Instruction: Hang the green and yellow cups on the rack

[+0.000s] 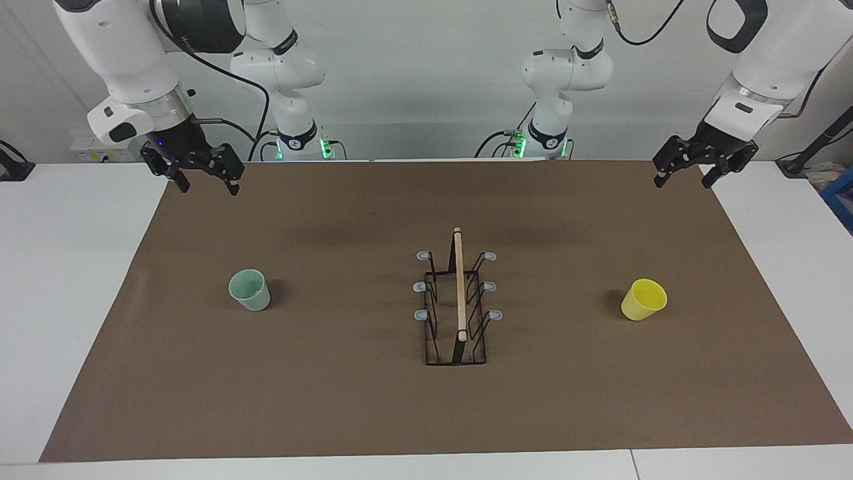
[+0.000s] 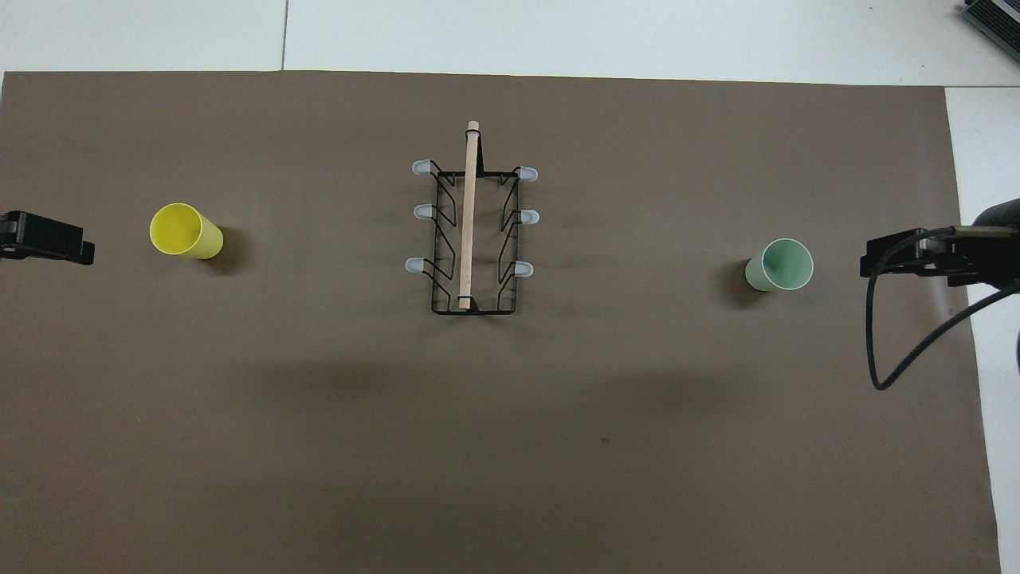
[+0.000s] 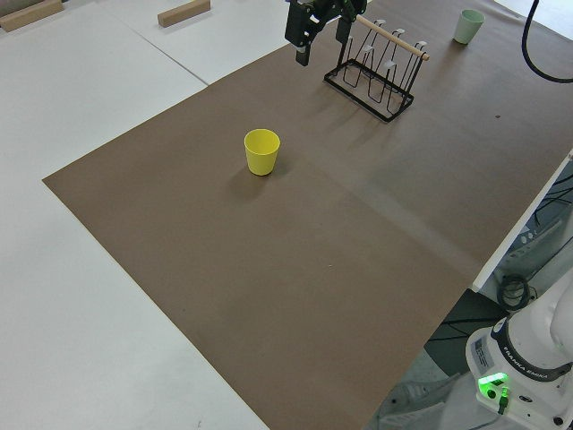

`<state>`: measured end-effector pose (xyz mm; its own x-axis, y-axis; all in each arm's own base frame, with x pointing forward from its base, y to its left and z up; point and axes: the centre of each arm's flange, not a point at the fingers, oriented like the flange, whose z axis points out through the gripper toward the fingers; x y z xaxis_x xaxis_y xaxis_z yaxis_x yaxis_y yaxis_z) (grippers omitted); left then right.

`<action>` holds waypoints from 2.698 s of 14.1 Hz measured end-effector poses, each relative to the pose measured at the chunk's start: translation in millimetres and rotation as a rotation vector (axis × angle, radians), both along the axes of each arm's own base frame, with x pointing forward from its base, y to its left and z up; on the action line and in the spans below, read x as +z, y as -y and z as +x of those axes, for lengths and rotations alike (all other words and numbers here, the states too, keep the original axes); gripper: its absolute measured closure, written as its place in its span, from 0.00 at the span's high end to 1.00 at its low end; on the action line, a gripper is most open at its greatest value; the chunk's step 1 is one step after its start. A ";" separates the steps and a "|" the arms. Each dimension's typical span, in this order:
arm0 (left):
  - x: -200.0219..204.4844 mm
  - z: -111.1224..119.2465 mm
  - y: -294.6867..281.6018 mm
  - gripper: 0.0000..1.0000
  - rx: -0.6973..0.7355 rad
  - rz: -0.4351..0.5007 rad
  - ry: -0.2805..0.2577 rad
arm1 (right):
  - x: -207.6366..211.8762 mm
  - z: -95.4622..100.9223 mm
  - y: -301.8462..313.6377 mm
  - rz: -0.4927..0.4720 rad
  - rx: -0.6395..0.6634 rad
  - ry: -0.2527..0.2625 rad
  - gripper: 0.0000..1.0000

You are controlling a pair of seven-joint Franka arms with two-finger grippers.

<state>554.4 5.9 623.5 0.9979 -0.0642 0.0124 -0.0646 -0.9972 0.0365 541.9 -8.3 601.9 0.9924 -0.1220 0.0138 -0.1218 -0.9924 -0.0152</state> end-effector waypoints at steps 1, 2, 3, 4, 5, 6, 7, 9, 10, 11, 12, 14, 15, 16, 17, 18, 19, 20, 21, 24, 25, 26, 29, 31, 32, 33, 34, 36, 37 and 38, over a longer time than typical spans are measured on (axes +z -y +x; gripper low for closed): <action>-0.5 0.0 1.5 1.00 0.005 0.000 -0.001 | 0.0 0.3 0.9 0.000 0.001 0.003 1.00; -0.8 0.0 2.4 1.00 0.009 0.000 -0.002 | 0.4 1.1 1.9 -0.001 0.004 0.010 1.00; -0.9 0.0 2.5 1.00 0.011 0.000 -0.003 | 0.6 1.3 2.0 -0.001 0.009 0.012 1.00; -1.0 0.0 2.5 1.00 0.012 0.000 -0.003 | 0.6 1.3 1.3 -0.001 0.012 0.012 1.00; -1.0 0.0 2.4 1.00 0.013 0.000 -0.003 | 0.6 1.3 0.4 -0.001 0.015 0.012 1.00; -1.1 0.0 2.4 1.00 0.014 0.000 -0.003 | 0.6 1.3 -0.3 -0.001 0.016 0.012 1.00; -1.1 -0.1 2.4 1.00 0.016 0.000 -0.003 | 0.5 1.3 -0.7 -0.001 0.017 0.012 1.00; -1.2 -0.1 2.0 1.00 0.019 0.000 -0.004 | 0.3 1.0 -1.3 -0.001 0.019 0.009 1.00; -1.2 -0.2 1.9 1.00 0.021 0.000 -0.004 | 0.2 0.9 -1.4 -0.001 0.019 0.008 1.00; -1.3 -0.2 1.8 1.00 0.026 0.000 -0.005 | 0.2 0.9 -1.5 -0.001 0.019 0.008 1.00; -1.7 -0.2 1.0 1.00 0.040 0.000 -0.006 | 0.2 0.9 -1.6 -0.001 0.019 0.008 1.00; -4.1 0.5 -0.8 1.00 0.091 -0.001 -0.013 | -0.4 0.6 -2.0 -0.001 0.020 0.005 1.00; -7.9 2.2 -1.4 1.00 0.120 -0.001 -0.021 | -1.2 0.1 -2.2 -0.001 0.020 0.000 1.00; -14.3 5.4 -1.7 1.00 0.165 -0.005 -0.034 | -2.2 -0.6 -2.3 -0.001 0.021 -0.007 1.00; -22.7 10.4 -1.5 1.00 0.220 -0.016 -0.051 | -2.8 -0.9 -2.3 -0.001 0.021 -0.011 1.00; -31.2 17.4 -1.7 1.00 0.272 -0.025 -0.067 | -3.0 -1.0 -2.3 -0.001 0.021 -0.012 1.00; -39.8 26.8 -3.3 1.00 0.335 -0.033 -0.082 | -3.2 -1.1 -2.0 -0.004 0.021 -0.013 1.00; -47.9 37.2 -6.6 0.99 0.405 -0.047 -0.096 | -3.7 -1.8 -0.9 -0.017 0.025 -0.019 1.00; -56.5 48.3 -12.5 0.98 0.474 -0.065 -0.111 | -5.3 -4.0 0.4 -0.041 0.039 -0.039 1.00; -85.2 71.8 -33.2 0.96 0.632 -0.082 -0.155 | -9.0 -10.6 -4.9 -0.129 0.172 -0.102 1.00; -95.3 77.4 -37.2 0.96 0.690 -0.089 -0.174 | -9.3 -11.8 -9.2 -0.168 0.217 -0.117 1.00; -104.7 83.6 -39.1 0.96 0.747 -0.098 -0.193 | -9.9 -13.1 -12.8 -0.191 0.249 -0.131 1.00; -136.5 110.7 -46.0 0.96 0.907 -0.096 -0.233 | -12.7 -15.9 -10.2 -0.213 0.349 -0.168 1.00; -173.4 131.6 -62.3 0.96 1.006 -0.083 -0.267 | -12.3 -15.9 -3.8 -0.210 0.514 -0.186 1.00; -190.1 140.4 -70.5 0.96 1.045 -0.084 -0.281 | -12.3 -15.2 -1.4 -0.214 0.607 -0.193 1.00; -206.4 146.9 -82.2 0.96 1.082 -0.086 -0.295 | -13.3 -13.9 0.0 -0.244 0.692 -0.206 1.00; -220.1 151.2 -96.5 0.96 1.111 -0.091 -0.303 | -17.7 -13.2 -2.4 -0.291 0.761 -0.232 1.00; -235.3 155.0 -116.8 0.96 1.163 -0.118 -0.315 | -36.0 -12.4 -18.9 -0.370 0.865 -0.299 1.00; -239.7 156.1 -121.9 0.96 1.210 -0.149 -0.332 | -49.8 -11.1 -27.1 -0.408 0.902 -0.324 1.00; -245.3 157.4 -125.4 0.94 1.256 -0.176 -0.349 | -64.3 -10.2 -33.3 -0.439 0.935 -0.351 1.00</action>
